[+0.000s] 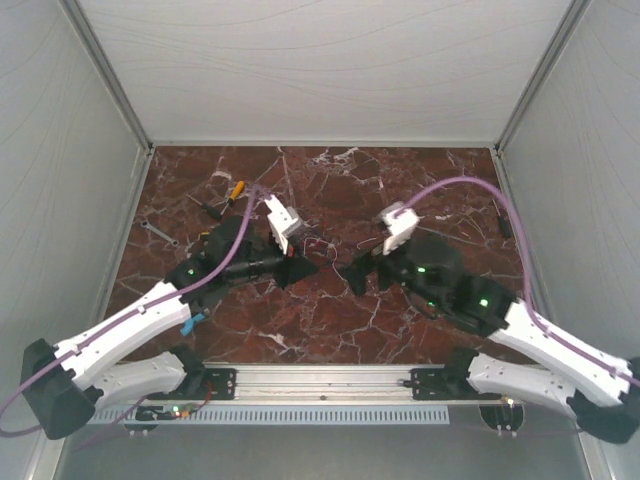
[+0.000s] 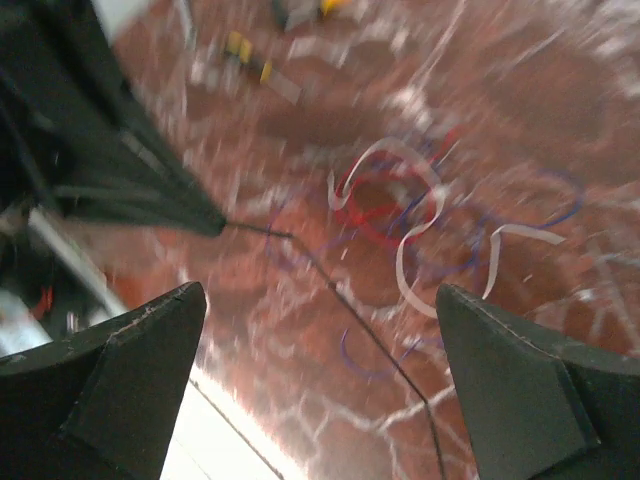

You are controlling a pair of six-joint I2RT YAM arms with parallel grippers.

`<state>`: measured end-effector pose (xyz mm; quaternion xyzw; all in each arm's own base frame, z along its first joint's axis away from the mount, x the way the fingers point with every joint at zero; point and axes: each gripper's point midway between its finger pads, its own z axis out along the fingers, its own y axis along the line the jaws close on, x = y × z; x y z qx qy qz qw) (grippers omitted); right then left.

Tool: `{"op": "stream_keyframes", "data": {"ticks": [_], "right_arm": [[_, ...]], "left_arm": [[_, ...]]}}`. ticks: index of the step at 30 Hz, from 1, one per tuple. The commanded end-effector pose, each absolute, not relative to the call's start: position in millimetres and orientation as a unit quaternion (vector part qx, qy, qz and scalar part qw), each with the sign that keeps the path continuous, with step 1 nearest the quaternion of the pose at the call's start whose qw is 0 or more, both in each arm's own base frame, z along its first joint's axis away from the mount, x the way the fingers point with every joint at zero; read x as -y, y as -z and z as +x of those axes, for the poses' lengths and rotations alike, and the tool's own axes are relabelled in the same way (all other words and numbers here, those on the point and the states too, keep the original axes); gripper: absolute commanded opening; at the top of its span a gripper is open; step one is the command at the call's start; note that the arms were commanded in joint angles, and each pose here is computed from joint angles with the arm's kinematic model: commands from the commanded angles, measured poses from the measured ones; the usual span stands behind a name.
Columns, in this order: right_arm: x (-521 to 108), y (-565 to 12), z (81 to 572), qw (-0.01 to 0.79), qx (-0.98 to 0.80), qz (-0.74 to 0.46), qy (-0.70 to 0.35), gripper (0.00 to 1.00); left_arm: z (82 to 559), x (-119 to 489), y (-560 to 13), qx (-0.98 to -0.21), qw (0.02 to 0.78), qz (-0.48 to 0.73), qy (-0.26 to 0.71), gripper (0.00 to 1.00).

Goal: Zip-tie the wires
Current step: Pick up the ribbon at the center of the board.

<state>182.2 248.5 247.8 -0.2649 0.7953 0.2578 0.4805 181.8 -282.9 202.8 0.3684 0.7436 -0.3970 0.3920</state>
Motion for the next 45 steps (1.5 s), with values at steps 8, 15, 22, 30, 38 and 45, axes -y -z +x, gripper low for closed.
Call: {"op": "stream_keyframes", "data": {"ticks": [8, 15, 22, 30, 38, 45], "right_arm": [[-159.9, -388.8, 199.9, 0.742, -0.579, -0.066, -0.332, 0.98], [-143.3, -408.5, 173.8, 0.794, -0.474, -0.056, -0.378, 0.96], [-157.3, -420.7, 167.8, 0.817, -0.411, -0.084, -0.397, 0.76], [-167.3, -464.8, 167.0, 0.840, -0.343, -0.100, -0.408, 0.67], [-167.7, -507.1, 163.5, 0.860, -0.290, -0.113, -0.405, 0.60], [-174.2, -523.0, 162.4, 0.868, -0.273, -0.139, -0.390, 0.52]], "left_arm": [[219.6, 282.8, -306.8, -0.710, 0.465, 0.108, 0.518, 0.00], [220.4, 281.5, -344.8, -0.667, 0.461, 0.046, 0.583, 0.00], [203.3, 287.5, -371.0, -0.624, 0.449, 0.070, 0.636, 0.00], [188.6, 288.1, -387.3, -0.594, 0.441, 0.089, 0.667, 0.00], [179.2, 288.6, -398.0, -0.576, 0.438, 0.109, 0.682, 0.00], [173.1, 286.9, -405.4, -0.568, 0.437, 0.118, 0.687, 0.00]]}}
